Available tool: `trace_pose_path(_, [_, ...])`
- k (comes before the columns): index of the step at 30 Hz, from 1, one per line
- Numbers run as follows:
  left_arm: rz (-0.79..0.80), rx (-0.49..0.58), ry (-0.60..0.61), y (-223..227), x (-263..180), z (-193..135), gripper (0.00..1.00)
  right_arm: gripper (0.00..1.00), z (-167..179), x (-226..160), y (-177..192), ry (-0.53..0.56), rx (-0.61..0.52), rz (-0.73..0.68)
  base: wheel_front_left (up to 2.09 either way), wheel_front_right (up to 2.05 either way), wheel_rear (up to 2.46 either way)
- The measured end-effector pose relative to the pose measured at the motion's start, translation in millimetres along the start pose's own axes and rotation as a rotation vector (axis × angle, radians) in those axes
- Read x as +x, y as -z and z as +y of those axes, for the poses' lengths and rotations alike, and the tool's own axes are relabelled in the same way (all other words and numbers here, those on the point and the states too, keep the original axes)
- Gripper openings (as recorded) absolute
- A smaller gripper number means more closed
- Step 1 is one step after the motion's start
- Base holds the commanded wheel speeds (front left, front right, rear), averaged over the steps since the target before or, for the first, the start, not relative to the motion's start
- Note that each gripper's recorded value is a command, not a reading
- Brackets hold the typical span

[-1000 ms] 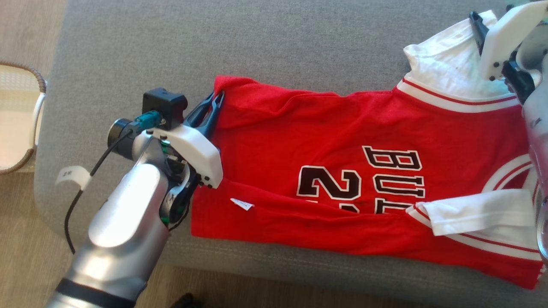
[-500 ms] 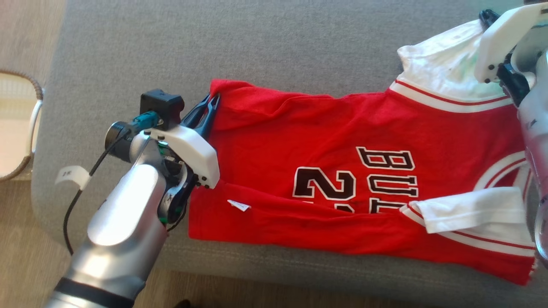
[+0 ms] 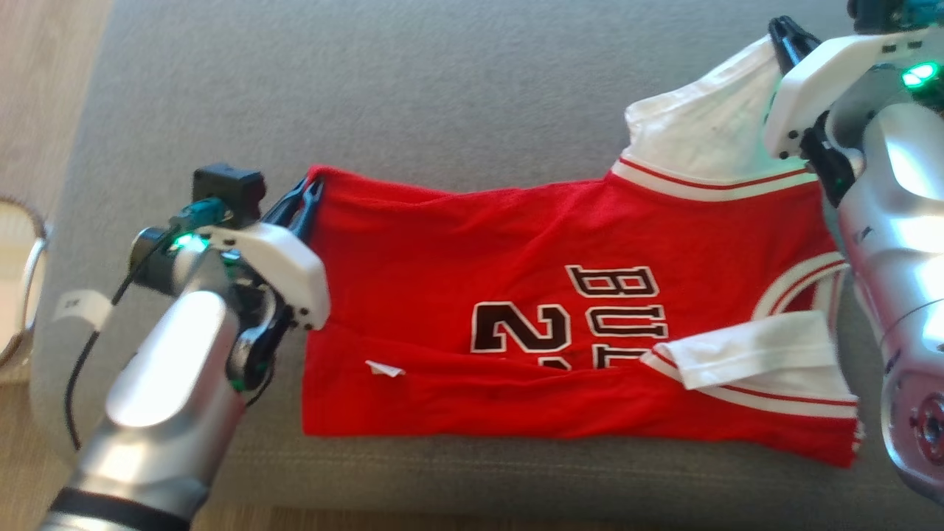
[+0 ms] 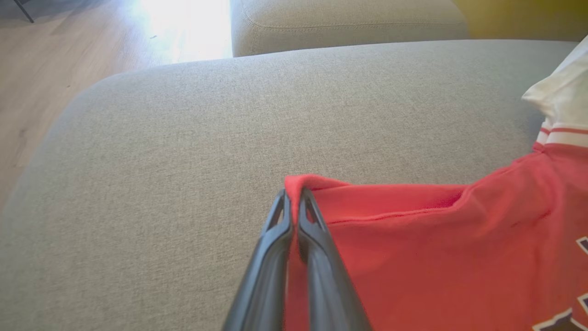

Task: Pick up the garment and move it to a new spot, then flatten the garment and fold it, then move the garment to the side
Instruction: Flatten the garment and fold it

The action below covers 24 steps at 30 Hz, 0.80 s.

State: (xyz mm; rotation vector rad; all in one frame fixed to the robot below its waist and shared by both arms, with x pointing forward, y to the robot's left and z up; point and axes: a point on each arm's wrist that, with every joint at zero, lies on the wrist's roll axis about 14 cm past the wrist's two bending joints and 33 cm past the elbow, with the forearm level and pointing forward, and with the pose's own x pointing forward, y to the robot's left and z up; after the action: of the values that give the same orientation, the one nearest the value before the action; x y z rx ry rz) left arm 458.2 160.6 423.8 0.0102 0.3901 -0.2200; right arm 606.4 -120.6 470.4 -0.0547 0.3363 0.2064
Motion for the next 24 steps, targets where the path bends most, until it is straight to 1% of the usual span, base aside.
trace_pose_path(8, [0.005,0.041,0.003,-7.3,-6.7,4.1,0.00,0.00,-16.4,-32.5,-35.1,0.043,0.083,-0.132,0.00,0.00,0.00])
trace_pose_path(12, [-0.007,0.052,0.005,-14.5,-10.9,2.6,0.00,0.00,-16.8,-49.6,-30.9,0.047,0.117,-0.148,0.00,0.00,0.00])
trace_pose_path(19, [0.020,0.077,0.005,-5.7,-21.1,2.8,0.00,0.00,-18.1,-77.5,-24.2,0.034,0.161,-0.180,0.00,0.00,0.00])
trace_pose_path(24, [0.019,0.090,0.009,-7.9,-25.4,2.9,0.00,0.00,-37.3,-99.5,-20.3,0.043,0.187,-0.190,0.00,0.00,0.00])
